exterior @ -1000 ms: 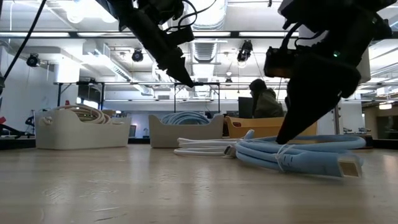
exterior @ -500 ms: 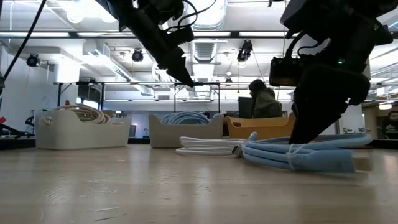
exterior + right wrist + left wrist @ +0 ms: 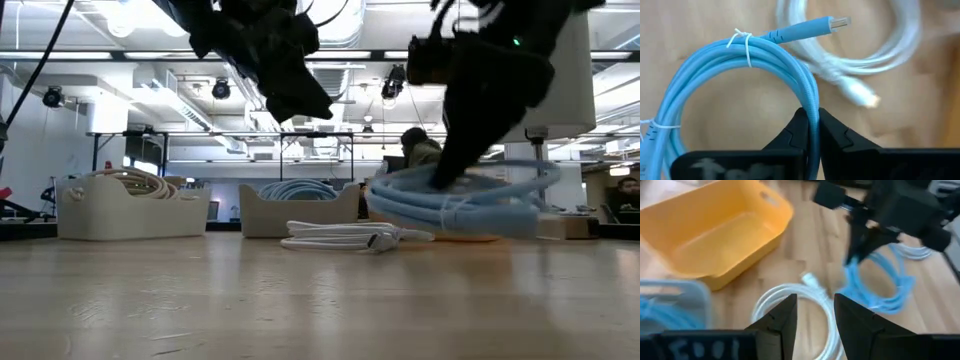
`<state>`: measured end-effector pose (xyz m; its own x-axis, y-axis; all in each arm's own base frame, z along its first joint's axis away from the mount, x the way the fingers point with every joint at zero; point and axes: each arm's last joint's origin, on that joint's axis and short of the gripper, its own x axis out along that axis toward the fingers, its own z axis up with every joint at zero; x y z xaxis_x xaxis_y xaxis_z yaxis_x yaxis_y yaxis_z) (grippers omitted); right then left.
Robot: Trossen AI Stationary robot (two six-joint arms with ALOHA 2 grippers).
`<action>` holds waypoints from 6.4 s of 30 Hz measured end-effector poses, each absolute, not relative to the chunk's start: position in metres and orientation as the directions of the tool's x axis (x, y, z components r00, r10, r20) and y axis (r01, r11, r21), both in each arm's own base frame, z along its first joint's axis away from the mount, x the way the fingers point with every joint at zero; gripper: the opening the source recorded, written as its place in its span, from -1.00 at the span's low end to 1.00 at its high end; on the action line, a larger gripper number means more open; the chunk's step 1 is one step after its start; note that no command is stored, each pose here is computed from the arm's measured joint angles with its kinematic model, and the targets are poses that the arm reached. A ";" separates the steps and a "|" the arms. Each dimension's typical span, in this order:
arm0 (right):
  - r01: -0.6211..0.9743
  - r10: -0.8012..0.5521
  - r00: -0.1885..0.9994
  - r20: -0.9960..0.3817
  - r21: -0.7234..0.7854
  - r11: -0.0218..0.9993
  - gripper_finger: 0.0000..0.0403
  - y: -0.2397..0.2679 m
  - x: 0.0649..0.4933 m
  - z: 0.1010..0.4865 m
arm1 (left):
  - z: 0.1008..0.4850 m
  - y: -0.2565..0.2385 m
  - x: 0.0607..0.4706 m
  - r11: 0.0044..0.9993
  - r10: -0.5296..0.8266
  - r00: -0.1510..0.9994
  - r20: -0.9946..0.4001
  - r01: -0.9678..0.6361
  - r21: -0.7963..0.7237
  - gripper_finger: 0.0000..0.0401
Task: Sort HDMI cables
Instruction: Put the blue HDMI cable into the gray bin
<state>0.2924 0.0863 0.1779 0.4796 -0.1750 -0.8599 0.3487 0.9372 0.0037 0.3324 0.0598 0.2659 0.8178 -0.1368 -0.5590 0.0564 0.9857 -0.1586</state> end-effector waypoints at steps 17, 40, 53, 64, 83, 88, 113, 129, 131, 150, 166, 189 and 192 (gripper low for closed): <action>0.625 -0.656 0.484 -0.579 -0.296 0.723 -0.90 0.079 0.304 0.227 | 0.239 0.020 0.333 0.971 -0.175 0.841 -0.512 0.061 -0.233 -0.34; 0.660 -0.729 0.464 -0.503 -0.353 0.663 -0.90 0.076 0.300 0.221 | 0.225 0.023 0.332 0.960 -0.024 0.853 -0.521 -0.126 -0.251 -0.34; 0.666 -0.733 0.462 -0.500 -0.350 0.659 -0.90 0.075 0.299 0.217 | 0.227 0.020 0.335 0.953 -0.108 0.871 -0.479 -0.046 -0.299 -0.34; 0.684 -0.748 0.502 -0.435 -0.329 0.651 -0.90 0.076 0.307 0.222 | 0.220 0.021 0.346 0.952 -0.097 0.894 -0.437 -0.045 -0.303 -0.34; 0.668 -0.722 0.511 -0.467 -0.313 0.675 -0.45 0.077 0.307 0.221 | 0.220 0.022 0.345 0.968 -0.091 0.895 -0.437 -0.024 -0.250 -0.79; 0.643 -0.684 0.520 -0.512 -0.293 0.708 -0.33 0.078 0.307 0.218 | 0.222 0.027 0.344 0.967 -0.084 0.891 -0.446 -0.035 -0.253 -0.80; 0.655 -0.672 0.507 -0.540 -0.266 0.707 -0.20 0.077 0.302 0.209 | 0.297 0.101 0.326 0.985 0.076 0.750 -0.658 -0.158 -0.066 -0.81; 0.638 -0.653 0.490 -0.578 -0.273 0.720 -0.22 0.075 0.296 0.197 | 0.272 0.175 0.289 0.963 -0.174 0.783 -0.597 0.008 -0.271 -0.84; 0.638 -0.652 0.491 -0.578 -0.271 0.720 -0.23 0.075 0.296 0.197 | 0.269 0.177 0.288 0.972 -0.147 0.772 -0.619 -0.004 -0.237 -0.84; 0.638 -0.648 0.494 -0.580 -0.266 0.723 -0.29 0.076 0.296 0.197 | 0.245 0.179 0.287 0.985 -0.081 0.757 -0.648 -0.039 -0.169 -0.77; 0.641 -0.645 0.506 -0.573 -0.250 0.726 -0.28 0.076 0.298 0.198 | 0.230 0.179 0.285 0.987 -0.014 0.749 -0.662 -0.094 -0.128 -0.62; 0.641 -0.644 0.507 -0.573 -0.249 0.726 -0.34 0.076 0.298 0.198 | 0.219 0.184 0.283 0.961 0.206 0.639 -0.742 -0.277 0.029 -0.35; 0.642 -0.644 0.507 -0.572 -0.248 0.726 -0.35 0.076 0.298 0.198 | 0.219 0.185 0.282 0.946 0.264 0.608 -0.749 -0.316 0.077 -0.31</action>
<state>0.2983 0.0761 0.1977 0.5074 -0.6440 -0.5725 0.6416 0.7259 -0.2479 0.2819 0.1851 0.2185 0.6076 0.2642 -0.7490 -0.3160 0.9456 0.0773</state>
